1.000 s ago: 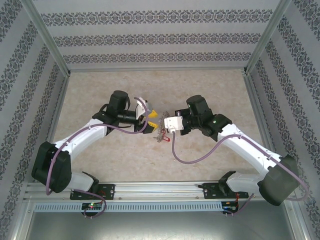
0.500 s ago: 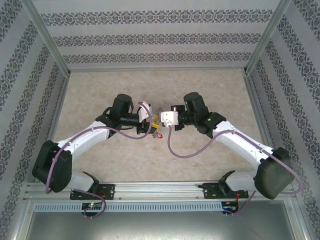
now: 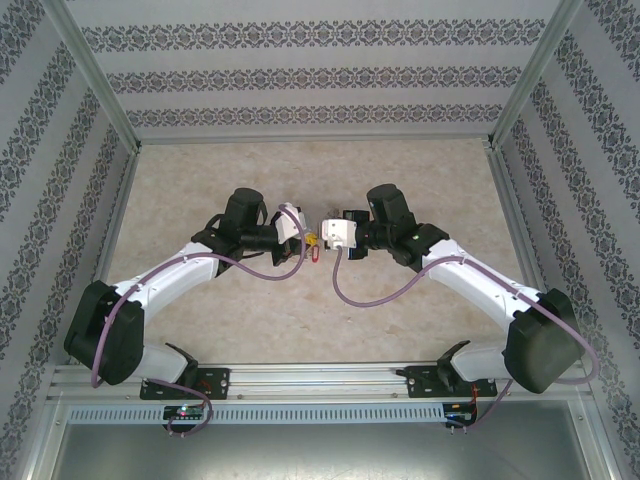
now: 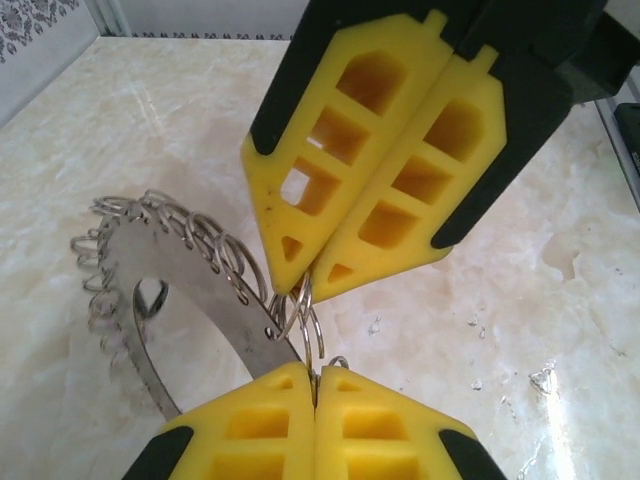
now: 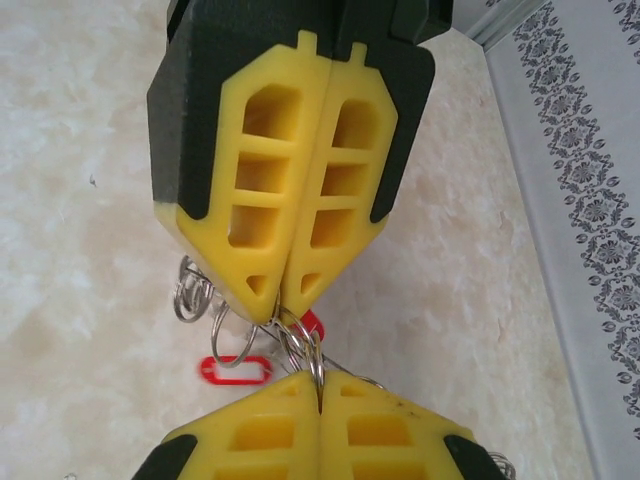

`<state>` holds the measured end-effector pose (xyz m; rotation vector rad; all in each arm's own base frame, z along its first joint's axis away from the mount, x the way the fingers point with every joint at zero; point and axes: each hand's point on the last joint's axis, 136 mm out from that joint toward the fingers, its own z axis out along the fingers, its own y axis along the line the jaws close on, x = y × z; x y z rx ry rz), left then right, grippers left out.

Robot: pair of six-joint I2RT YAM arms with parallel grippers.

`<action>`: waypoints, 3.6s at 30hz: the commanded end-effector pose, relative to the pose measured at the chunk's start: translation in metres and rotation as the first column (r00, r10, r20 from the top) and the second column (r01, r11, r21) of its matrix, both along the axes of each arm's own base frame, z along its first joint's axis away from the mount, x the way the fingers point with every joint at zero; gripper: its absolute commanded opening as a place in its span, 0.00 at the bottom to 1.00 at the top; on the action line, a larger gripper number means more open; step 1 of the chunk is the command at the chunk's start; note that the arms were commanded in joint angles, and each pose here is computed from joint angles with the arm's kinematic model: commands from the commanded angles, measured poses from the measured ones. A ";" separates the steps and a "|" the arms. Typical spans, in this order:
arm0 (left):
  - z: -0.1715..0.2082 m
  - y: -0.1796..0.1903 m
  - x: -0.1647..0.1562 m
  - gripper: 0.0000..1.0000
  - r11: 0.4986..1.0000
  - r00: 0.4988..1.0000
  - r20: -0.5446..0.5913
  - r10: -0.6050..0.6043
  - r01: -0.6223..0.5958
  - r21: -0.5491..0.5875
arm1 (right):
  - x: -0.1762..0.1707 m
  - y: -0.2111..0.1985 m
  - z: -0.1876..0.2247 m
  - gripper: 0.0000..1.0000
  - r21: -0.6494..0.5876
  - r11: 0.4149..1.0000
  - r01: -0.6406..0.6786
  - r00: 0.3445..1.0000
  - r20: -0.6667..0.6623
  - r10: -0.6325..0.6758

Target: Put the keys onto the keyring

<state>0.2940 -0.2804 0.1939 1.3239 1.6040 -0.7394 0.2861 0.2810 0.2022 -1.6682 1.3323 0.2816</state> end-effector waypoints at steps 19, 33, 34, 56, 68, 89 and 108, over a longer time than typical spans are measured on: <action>0.011 -0.007 -0.015 0.00 0.996 0.994 0.084 -0.071 0.076 -0.054 | -0.005 0.001 0.017 0.20 0.195 0.980 -0.034 0.981 -0.182 0.071; 0.012 -0.010 -0.002 0.00 0.997 0.999 0.044 -0.026 0.030 -0.073 | -0.011 -0.013 0.023 0.33 0.247 0.969 -0.001 0.973 -0.223 0.058; 0.013 -0.010 -0.002 0.00 0.996 0.999 0.036 -0.025 0.028 -0.079 | -0.012 -0.014 0.022 0.32 0.250 0.968 0.007 0.973 -0.227 0.051; 0.022 -0.006 0.007 0.00 0.991 0.999 -0.050 0.006 -0.013 -0.134 | -0.020 -0.011 -0.009 0.33 0.222 0.973 0.056 0.954 -0.300 0.013; 0.019 -0.006 0.003 0.00 0.993 0.999 -0.038 -0.014 0.009 -0.118 | 0.000 -0.008 -0.015 0.35 0.154 0.986 0.061 0.968 -0.249 -0.021; 0.001 0.012 -0.002 0.00 1.000 1.000 -0.016 0.011 -0.011 -0.013 | 0.000 -0.014 -0.006 0.00 0.182 0.983 0.008 0.968 -0.247 0.038; 0.022 -0.011 0.000 0.48 0.997 0.994 -0.093 -0.055 0.050 -0.054 | 0.009 -0.009 -0.001 0.00 0.159 0.987 0.026 0.975 -0.221 0.010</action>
